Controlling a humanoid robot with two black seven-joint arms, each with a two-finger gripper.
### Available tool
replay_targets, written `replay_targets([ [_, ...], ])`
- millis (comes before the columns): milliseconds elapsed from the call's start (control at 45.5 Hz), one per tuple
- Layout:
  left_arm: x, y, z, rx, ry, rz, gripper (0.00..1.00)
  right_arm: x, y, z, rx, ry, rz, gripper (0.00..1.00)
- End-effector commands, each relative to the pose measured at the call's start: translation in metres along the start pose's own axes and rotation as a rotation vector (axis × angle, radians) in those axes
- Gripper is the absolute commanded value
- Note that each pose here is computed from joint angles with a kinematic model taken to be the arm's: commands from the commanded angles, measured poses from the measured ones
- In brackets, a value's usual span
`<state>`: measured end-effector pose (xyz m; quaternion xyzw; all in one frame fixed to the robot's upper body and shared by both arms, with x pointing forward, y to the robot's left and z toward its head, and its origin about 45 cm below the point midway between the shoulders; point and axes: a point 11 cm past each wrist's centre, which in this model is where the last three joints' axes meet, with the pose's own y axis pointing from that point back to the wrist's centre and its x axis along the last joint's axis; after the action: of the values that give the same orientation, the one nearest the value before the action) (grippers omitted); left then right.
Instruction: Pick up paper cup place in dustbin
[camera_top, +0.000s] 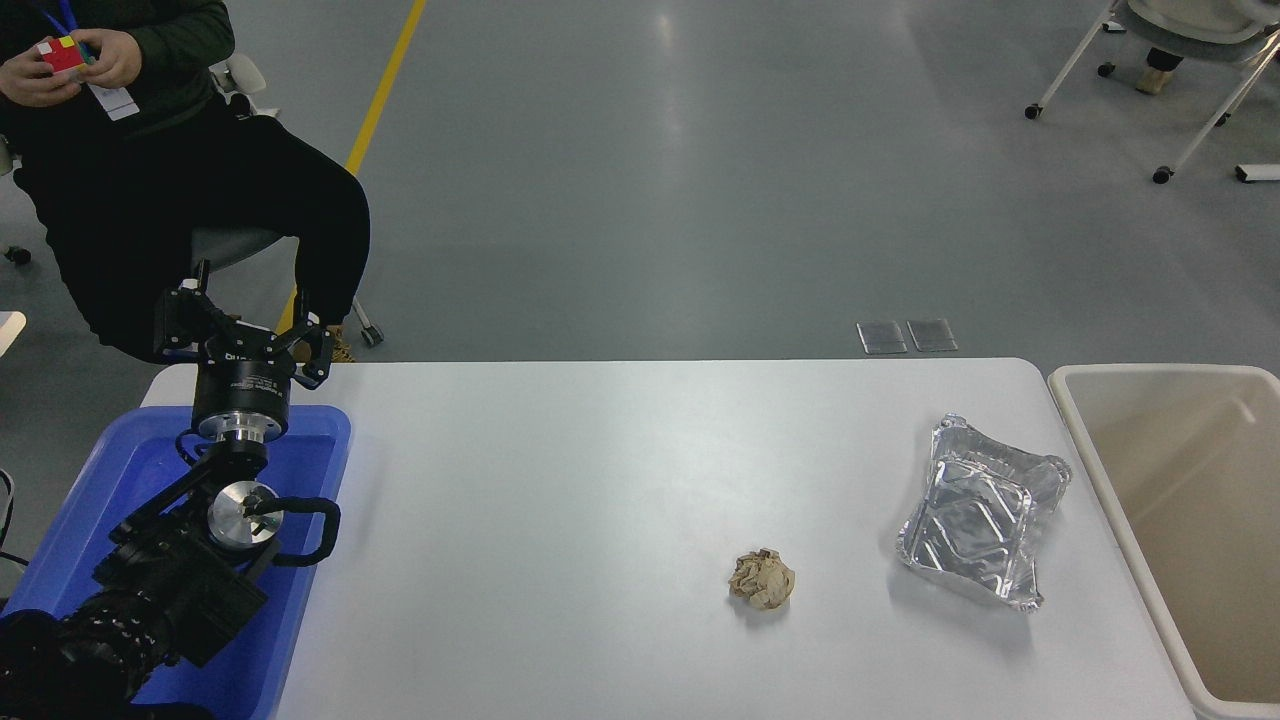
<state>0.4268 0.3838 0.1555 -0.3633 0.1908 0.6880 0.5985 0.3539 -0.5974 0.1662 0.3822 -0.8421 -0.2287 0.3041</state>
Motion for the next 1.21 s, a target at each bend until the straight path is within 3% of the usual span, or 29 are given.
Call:
replay_targets([
  [0, 0.000, 0.000, 0.000, -0.002, 0.001, 0.000, 0.99, -0.018, -0.008, 0.068, -0.114, -0.123, -0.004, 0.00],
  [505, 0.000, 0.000, 0.000, 0.000, 0.001, -0.001, 0.99, -0.030, -0.009, 0.094, -0.143, -0.224, -0.005, 0.01],
  [549, 0.000, 0.000, 0.000, 0.000, 0.001, -0.001, 0.99, -0.030, -0.010, 0.095, -0.141, -0.223, -0.004, 0.17],
  [615, 0.000, 0.000, 0.000, 0.000, 0.000, 0.000, 0.99, -0.026, -0.010, 0.099, -0.139, -0.224, 0.003, 0.73],
  [659, 0.000, 0.000, 0.000, 0.000, 0.001, -0.001, 0.99, -0.024, -0.010, 0.100, -0.138, -0.229, -0.001, 1.00],
  [1011, 0.000, 0.000, 0.000, 0.000, 0.000, 0.000, 0.99, -0.026, -0.010, 0.090, -0.122, -0.224, -0.007, 1.00],
  [1187, 0.000, 0.000, 0.000, 0.000, 0.000, 0.000, 0.99, -0.036, -0.005, 0.035, -0.031, -0.244, -0.057, 1.00],
])
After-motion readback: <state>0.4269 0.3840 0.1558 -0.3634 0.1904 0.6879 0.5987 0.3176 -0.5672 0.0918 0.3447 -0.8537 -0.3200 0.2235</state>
